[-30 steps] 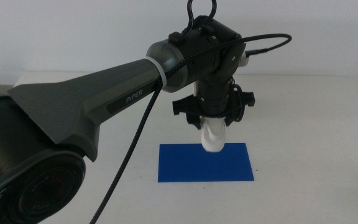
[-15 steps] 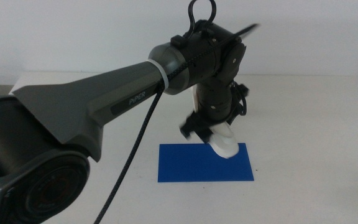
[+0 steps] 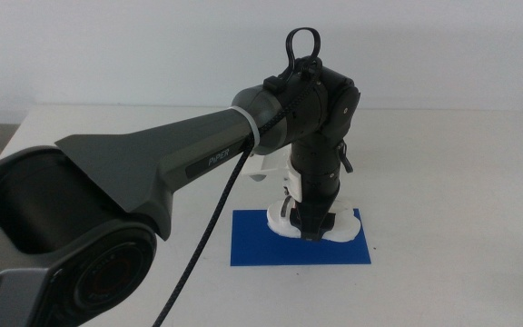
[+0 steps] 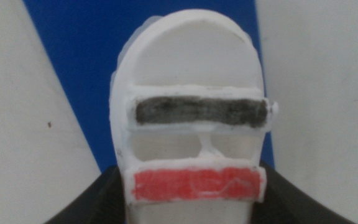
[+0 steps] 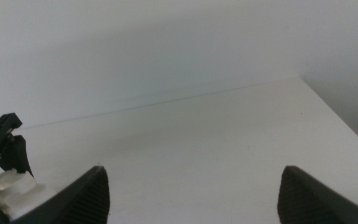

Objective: Use one arm to grab the shoe from the table and place it on the mat.

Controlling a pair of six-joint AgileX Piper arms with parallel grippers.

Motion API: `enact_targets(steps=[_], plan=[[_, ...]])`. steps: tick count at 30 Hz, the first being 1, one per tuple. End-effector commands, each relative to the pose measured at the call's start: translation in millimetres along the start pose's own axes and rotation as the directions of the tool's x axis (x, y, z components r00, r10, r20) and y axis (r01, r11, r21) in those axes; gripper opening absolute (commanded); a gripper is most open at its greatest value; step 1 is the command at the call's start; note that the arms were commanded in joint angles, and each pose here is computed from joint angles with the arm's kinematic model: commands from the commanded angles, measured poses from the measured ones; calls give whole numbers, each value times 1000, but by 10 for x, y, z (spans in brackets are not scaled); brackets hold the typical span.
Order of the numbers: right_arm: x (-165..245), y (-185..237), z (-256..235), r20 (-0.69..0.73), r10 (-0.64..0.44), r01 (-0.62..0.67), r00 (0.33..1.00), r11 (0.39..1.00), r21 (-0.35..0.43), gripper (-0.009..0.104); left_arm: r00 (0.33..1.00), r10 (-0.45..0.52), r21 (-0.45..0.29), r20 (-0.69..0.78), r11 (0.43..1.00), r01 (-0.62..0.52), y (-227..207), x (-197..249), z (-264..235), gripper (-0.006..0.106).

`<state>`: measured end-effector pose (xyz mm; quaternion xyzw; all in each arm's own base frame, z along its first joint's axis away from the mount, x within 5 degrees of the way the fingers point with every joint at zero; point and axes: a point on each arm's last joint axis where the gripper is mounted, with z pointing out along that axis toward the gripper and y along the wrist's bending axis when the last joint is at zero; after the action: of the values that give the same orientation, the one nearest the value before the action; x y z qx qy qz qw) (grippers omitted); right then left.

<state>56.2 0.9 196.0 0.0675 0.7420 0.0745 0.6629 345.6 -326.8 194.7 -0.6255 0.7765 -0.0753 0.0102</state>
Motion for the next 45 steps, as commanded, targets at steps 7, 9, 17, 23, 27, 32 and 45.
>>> enact_targets(steps=[7, 9, 17, 23, 27, 32, 45], plan=[[-3, 0, -2, 12, -17, 17, 1000, 1000, -1, 79, 999, -44, -12, 4, 999, 44, -66, -112, 45, -2], [-3, 0, -2, 12, -17, 17, 1000, 1000, -1, 79, 999, -44, -14, 5, 999, 44, -66, -111, 53, -2], [-3, 0, -2, 12, -17, 17, 1000, 1000, -1, 79, 999, -47, -43, 13, 998, 48, -58, -106, 195, -2], [-3, 0, -2, 12, -17, 17, 1000, 1000, -1, 79, 999, -50, -57, 15, 997, 50, -53, -103, 257, 11], [-3, 0, -2, 12, -17, 17, 1000, 1000, -1, 79, 999, -51, -59, 12, 997, 52, -52, -100, 257, 80], [-3, 0, -2, 12, -17, 17, 1000, 1000, -1, 79, 999, -51, -47, 4, 998, 51, -54, -98, 186, 94], [-3, 0, -2, 12, -17, 17, 1000, 1000, -1, 79, 790, 494, 410, 363, 677, -611, 276, -617, -2275, 94]])
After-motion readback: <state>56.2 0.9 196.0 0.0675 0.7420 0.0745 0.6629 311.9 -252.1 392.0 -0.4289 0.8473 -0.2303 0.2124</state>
